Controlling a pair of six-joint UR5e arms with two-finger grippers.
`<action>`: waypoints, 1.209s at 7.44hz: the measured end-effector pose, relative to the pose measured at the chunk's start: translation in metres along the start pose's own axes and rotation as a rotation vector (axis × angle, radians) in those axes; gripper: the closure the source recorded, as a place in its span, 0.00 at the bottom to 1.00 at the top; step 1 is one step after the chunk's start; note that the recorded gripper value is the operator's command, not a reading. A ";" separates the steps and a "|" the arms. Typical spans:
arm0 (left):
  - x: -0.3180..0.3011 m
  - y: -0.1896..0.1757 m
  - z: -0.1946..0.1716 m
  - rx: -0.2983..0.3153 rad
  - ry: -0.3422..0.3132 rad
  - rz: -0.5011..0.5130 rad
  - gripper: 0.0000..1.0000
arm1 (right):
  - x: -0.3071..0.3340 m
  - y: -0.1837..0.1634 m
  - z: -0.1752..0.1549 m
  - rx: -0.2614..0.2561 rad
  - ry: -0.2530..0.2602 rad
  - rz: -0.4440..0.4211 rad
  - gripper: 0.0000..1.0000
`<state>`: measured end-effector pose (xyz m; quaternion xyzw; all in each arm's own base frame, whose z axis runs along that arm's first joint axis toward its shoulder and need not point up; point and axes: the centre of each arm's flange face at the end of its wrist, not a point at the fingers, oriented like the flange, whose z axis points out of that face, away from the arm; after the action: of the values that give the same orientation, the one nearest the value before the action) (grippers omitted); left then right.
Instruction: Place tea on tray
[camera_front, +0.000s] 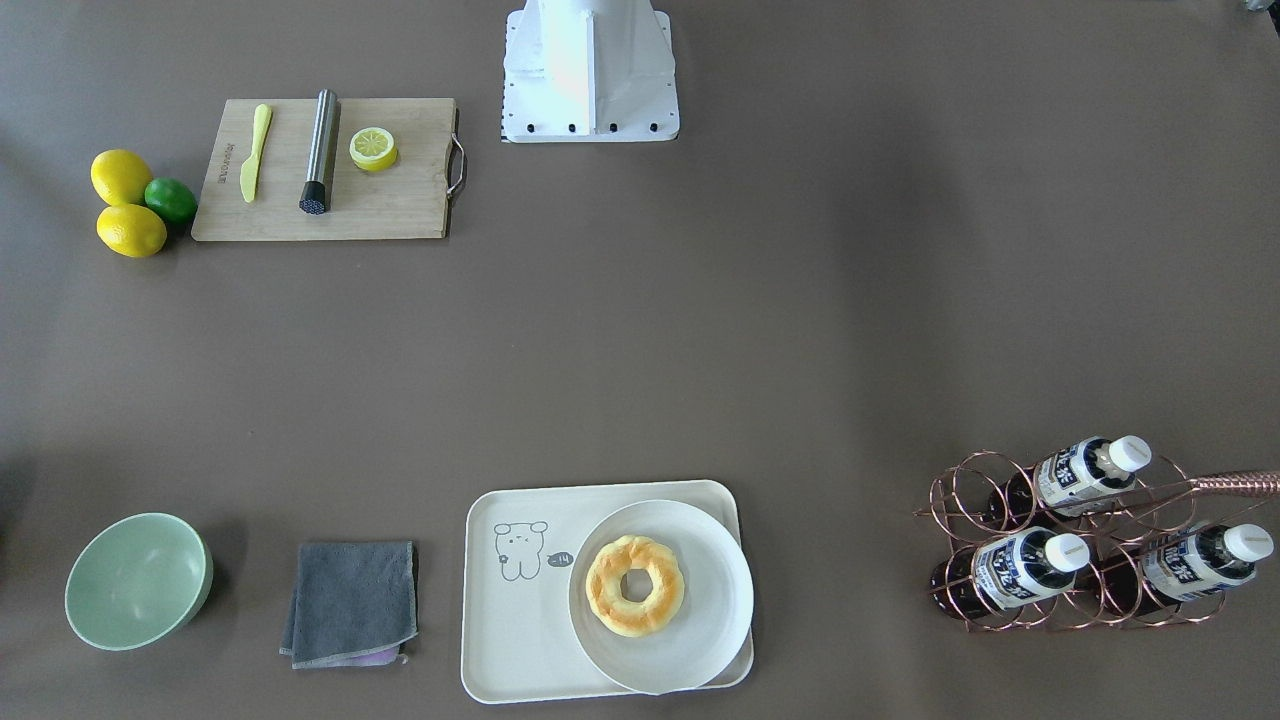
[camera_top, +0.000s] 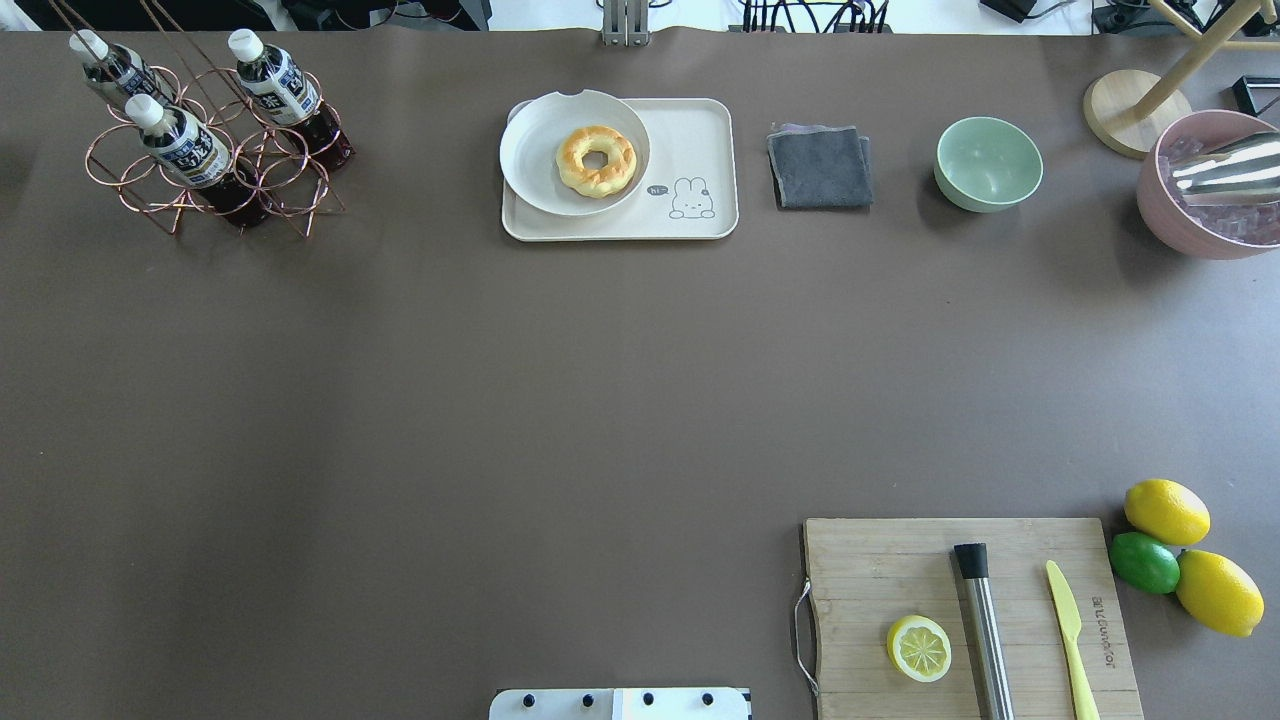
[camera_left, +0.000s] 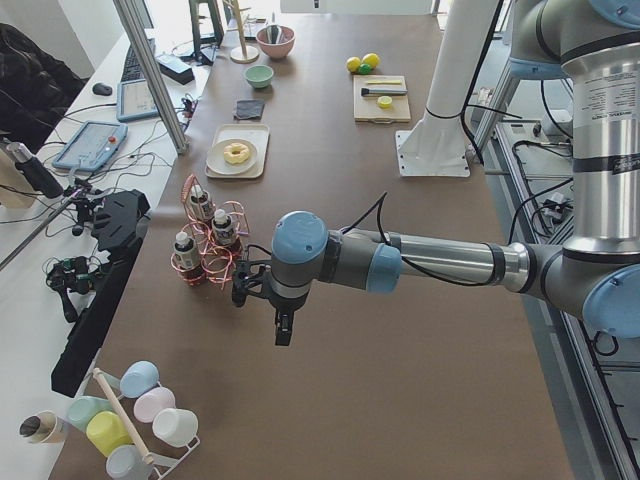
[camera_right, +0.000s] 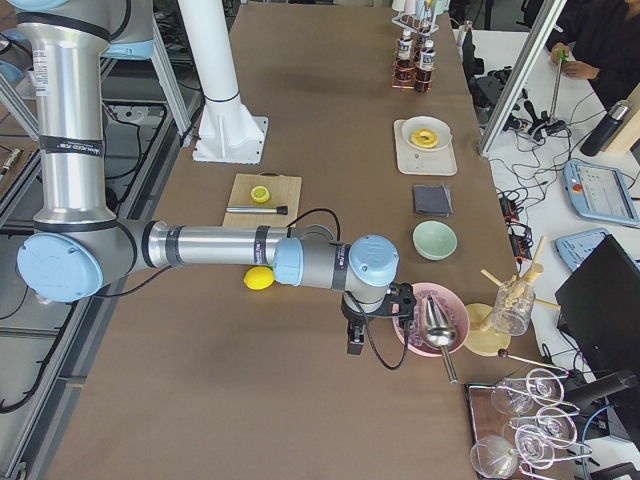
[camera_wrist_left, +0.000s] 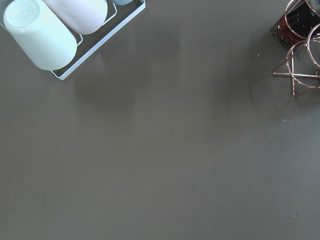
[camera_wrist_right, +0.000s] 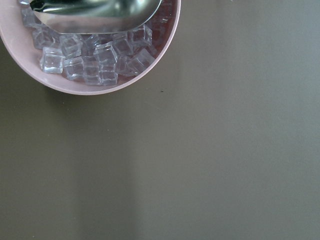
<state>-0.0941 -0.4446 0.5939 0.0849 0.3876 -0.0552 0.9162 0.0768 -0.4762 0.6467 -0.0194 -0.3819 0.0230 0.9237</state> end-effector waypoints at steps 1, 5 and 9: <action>0.000 0.000 0.001 -0.003 0.004 -0.001 0.03 | 0.000 0.000 0.000 0.000 0.000 0.000 0.00; 0.001 0.003 0.007 -0.017 0.008 0.000 0.03 | 0.001 0.000 0.001 -0.001 -0.001 0.001 0.00; -0.001 0.002 0.009 -0.020 0.007 -0.002 0.03 | 0.000 0.000 0.000 0.000 -0.002 0.001 0.00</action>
<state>-0.0881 -0.4445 0.6009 0.0756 0.3913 -0.0520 0.9157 0.0767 -0.4765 0.6465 -0.0194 -0.3827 0.0233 0.9234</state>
